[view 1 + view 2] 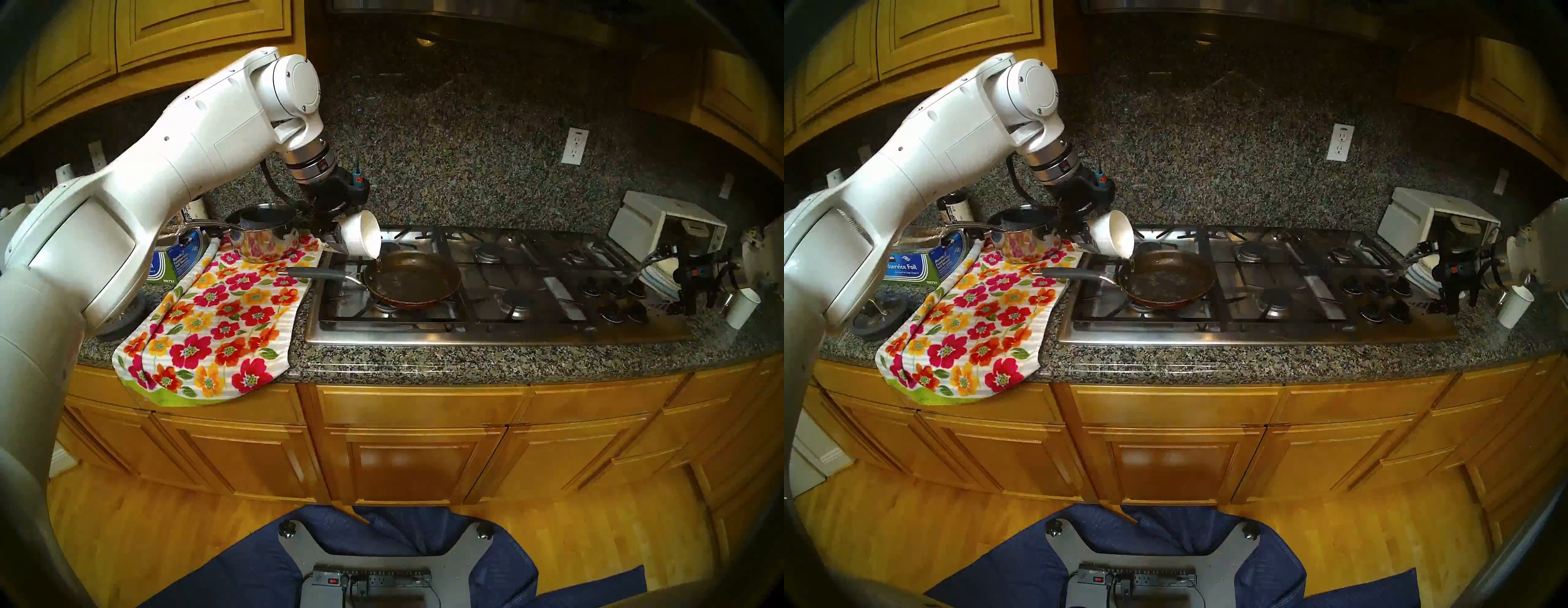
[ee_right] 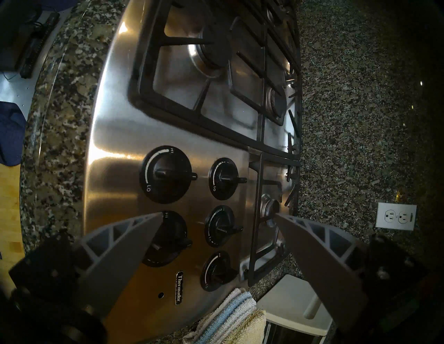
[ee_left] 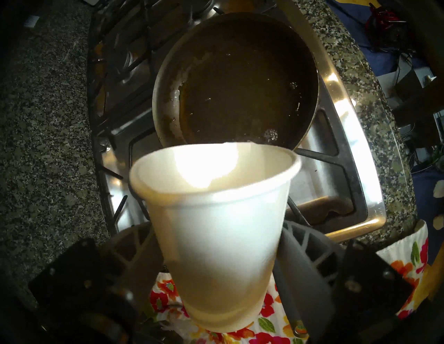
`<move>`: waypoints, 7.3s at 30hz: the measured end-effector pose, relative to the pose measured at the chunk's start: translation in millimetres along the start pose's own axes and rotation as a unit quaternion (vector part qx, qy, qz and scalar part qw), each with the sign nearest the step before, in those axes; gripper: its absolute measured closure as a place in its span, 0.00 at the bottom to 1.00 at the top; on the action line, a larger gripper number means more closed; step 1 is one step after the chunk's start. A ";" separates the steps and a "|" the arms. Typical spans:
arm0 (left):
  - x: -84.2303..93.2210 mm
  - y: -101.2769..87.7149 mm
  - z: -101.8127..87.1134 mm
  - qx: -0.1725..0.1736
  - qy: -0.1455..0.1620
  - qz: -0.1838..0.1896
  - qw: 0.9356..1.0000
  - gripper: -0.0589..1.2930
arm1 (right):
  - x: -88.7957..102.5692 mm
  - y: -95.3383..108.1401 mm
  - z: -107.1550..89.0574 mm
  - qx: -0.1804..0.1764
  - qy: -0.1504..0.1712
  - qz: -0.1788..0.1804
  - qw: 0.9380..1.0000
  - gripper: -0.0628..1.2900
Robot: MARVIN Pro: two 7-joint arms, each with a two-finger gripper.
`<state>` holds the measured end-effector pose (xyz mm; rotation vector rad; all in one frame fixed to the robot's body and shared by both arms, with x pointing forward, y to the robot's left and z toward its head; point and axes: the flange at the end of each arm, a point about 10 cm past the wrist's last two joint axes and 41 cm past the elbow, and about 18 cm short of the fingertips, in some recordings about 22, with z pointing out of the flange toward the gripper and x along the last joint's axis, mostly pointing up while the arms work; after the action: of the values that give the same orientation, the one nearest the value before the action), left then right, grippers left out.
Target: Pick up the water cup, pour water into the pot, turn on the stove
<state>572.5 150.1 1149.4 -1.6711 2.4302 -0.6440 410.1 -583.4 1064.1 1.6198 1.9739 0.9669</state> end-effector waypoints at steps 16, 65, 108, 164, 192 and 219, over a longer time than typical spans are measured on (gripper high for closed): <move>8.1 -6.5 1.9 0.001 -0.011 0.025 1.000 0.32 | 0.0 0.0 0.0 0.000 0.000 0.000 1.000 0.05; 27.3 -24.3 6.2 0.016 -0.034 0.086 0.996 0.32 | 0.0 0.0 0.0 0.000 0.000 0.000 1.000 0.05; 31.4 -29.2 0.5 0.062 -0.033 0.101 0.992 0.32 | 0.0 0.0 0.0 0.000 0.000 0.000 1.000 0.05; -29.0 1.7 -25.1 0.144 0.101 -0.083 0.981 0.32 | 0.0 0.0 0.0 0.000 0.000 0.000 1.000 0.04; -86.1 24.6 -25.6 0.189 0.129 -0.185 0.956 0.32 | 0.0 0.0 0.0 0.000 0.000 0.000 1.000 0.04; -155.0 68.6 3.9 0.255 0.179 -0.283 0.907 0.32 | 0.0 0.0 0.0 0.000 0.000 0.000 1.000 0.04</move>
<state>574.0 311.1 1096.5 -2.1289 1.6710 -1.6241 410.0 -583.5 1064.1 1.6198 1.9736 0.9673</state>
